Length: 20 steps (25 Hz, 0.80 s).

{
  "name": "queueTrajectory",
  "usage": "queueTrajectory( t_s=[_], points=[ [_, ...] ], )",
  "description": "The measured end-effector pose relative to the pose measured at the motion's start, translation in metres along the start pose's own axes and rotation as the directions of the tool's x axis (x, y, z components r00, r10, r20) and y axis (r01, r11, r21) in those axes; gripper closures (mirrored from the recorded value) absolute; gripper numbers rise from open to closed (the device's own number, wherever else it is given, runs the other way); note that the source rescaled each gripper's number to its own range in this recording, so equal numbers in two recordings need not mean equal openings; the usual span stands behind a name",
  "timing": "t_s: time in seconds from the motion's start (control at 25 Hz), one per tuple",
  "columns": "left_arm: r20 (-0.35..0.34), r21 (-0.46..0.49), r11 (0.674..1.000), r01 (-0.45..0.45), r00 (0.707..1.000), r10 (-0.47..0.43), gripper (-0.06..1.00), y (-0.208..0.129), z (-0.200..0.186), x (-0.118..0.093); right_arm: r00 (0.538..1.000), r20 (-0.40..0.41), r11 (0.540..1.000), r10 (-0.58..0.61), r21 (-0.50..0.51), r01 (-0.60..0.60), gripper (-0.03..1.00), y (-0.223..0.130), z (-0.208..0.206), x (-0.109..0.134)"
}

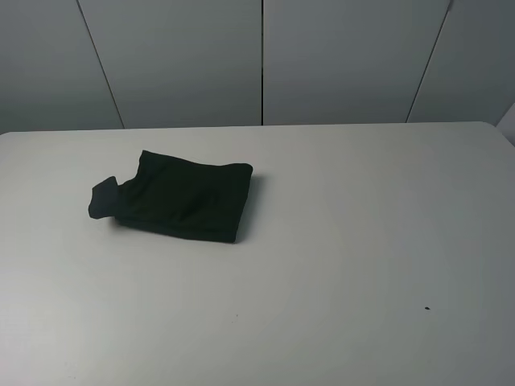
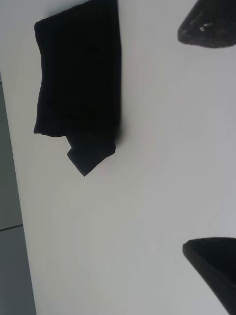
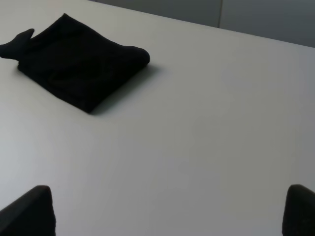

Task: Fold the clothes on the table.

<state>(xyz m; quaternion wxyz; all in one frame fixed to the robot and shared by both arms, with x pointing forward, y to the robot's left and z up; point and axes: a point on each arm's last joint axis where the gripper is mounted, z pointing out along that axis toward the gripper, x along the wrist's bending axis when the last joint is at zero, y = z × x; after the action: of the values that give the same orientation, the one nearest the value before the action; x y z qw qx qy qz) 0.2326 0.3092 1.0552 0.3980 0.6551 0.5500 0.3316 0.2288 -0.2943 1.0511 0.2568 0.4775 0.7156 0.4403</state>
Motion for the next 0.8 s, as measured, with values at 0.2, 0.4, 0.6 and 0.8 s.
queueTrajectory(
  t_s=[0.2, 0.4, 0.6, 0.8],
  points=[
    [-0.095, -0.003, 0.999, 0.044, 0.994, -0.044, -0.05, -0.0003, -0.0007, -0.0003, 0.986, 0.146, 0.997, 0.081, -0.015, -0.079, -0.03, 0.0007, 0.0015, 0.001],
    [-0.186, -0.006, 0.997, 0.075, 0.98, -0.075, -0.05, -0.001, -0.0012, 0.0004, 0.95, 0.273, 0.988, 0.153, -0.038, -0.148, -0.03, 0.0015, 0.0029, 0.0016],
    [-0.226, -0.003, 0.997, 0.078, 0.971, -0.076, -0.05, -0.0018, -0.0008, 0.0018, 0.928, 0.325, 0.983, 0.183, -0.05, -0.176, -0.03, 0.0018, 0.0035, 0.0018],
    [-0.23, -0.004, 0.997, 0.083, 0.97, -0.082, -0.05, -0.0019, -0.0008, 0.0014, 0.928, 0.326, 0.983, 0.183, -0.05, -0.176, -0.03, 0.0018, 0.0035, 0.0018]
  ],
)
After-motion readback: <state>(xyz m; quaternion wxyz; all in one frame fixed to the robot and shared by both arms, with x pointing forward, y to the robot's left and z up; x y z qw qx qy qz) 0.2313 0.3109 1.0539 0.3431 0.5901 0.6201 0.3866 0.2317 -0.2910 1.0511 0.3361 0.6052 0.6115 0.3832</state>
